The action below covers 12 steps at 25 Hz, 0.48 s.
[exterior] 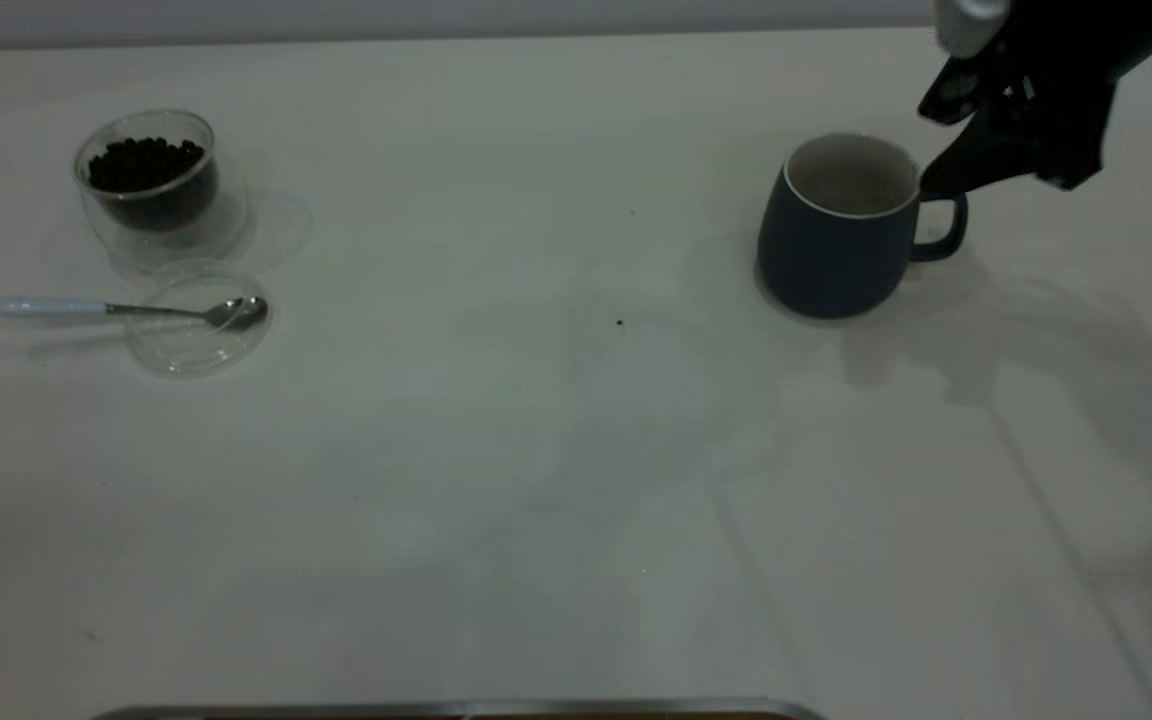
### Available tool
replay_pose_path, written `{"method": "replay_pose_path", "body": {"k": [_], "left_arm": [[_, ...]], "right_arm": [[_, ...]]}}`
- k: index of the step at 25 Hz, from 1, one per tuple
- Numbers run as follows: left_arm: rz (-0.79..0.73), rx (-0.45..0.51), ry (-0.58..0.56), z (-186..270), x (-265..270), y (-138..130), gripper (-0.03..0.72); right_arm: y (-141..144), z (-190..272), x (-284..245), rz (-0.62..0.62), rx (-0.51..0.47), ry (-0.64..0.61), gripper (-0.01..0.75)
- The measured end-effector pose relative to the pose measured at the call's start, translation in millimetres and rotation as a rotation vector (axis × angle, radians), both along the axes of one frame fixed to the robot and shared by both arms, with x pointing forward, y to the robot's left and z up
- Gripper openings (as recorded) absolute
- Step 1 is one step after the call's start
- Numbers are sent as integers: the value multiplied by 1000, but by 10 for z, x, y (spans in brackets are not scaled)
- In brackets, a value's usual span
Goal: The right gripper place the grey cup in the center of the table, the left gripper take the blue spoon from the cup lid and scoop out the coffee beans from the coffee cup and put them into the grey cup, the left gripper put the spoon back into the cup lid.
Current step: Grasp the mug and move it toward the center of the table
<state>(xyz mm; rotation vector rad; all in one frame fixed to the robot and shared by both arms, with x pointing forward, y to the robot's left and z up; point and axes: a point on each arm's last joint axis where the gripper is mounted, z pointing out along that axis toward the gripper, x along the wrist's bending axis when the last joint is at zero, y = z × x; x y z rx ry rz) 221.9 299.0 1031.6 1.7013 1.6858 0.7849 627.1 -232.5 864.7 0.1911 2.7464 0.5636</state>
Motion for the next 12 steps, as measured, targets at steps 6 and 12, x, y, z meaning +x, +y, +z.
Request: {"method": "replay_pose_path", "body": {"k": [6,12], "left_arm": [[0,0,0,0,0,0,454],[0,0,0,0,0,0,454]], "right_arm": [[8,-280,160,1,7,39,536],[-37,-339,215,-17,6,38,536]]}}
